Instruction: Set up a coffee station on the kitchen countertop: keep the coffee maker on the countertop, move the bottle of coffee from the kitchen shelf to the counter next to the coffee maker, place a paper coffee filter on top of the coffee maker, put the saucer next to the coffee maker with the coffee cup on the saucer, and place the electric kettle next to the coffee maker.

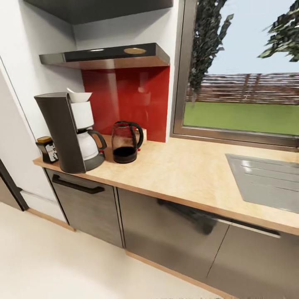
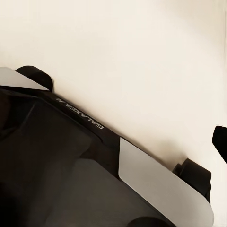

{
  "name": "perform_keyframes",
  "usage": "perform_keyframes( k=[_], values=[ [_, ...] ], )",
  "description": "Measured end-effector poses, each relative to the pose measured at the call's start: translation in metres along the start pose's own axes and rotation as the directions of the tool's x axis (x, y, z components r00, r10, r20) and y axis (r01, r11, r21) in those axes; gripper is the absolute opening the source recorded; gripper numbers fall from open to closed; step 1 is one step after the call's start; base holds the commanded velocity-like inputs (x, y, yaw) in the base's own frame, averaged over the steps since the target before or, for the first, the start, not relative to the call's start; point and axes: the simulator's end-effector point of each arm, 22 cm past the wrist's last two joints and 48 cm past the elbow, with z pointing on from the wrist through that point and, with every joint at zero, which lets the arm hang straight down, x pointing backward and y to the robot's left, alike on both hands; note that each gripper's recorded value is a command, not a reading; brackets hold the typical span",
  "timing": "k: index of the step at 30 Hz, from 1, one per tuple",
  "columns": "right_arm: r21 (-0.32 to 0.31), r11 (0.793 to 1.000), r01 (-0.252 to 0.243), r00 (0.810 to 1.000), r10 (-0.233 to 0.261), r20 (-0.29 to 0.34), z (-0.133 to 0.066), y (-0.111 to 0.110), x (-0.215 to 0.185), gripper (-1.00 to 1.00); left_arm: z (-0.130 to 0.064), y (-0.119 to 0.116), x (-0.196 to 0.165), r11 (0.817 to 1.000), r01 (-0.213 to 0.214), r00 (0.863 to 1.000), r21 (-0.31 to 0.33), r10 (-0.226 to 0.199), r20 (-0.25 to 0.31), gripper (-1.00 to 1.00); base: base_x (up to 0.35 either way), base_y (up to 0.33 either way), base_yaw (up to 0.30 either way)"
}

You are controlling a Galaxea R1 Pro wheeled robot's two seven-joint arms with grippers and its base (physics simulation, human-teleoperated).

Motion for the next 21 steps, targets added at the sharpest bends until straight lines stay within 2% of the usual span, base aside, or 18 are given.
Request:
perform_keyframes(
  k=[21],
  values=[
    [0.001, 1.0, 0.001, 1.0, -0.001, 0.001, -0.0002, -0.0005, -0.0001, 1.0, 0.0, -0.0002, 0.0002, 1.0, -0.002, 1.0, 0.001, 0.002, -0.001, 1.0, -0.001, -0.001, -0.262]
  ],
)
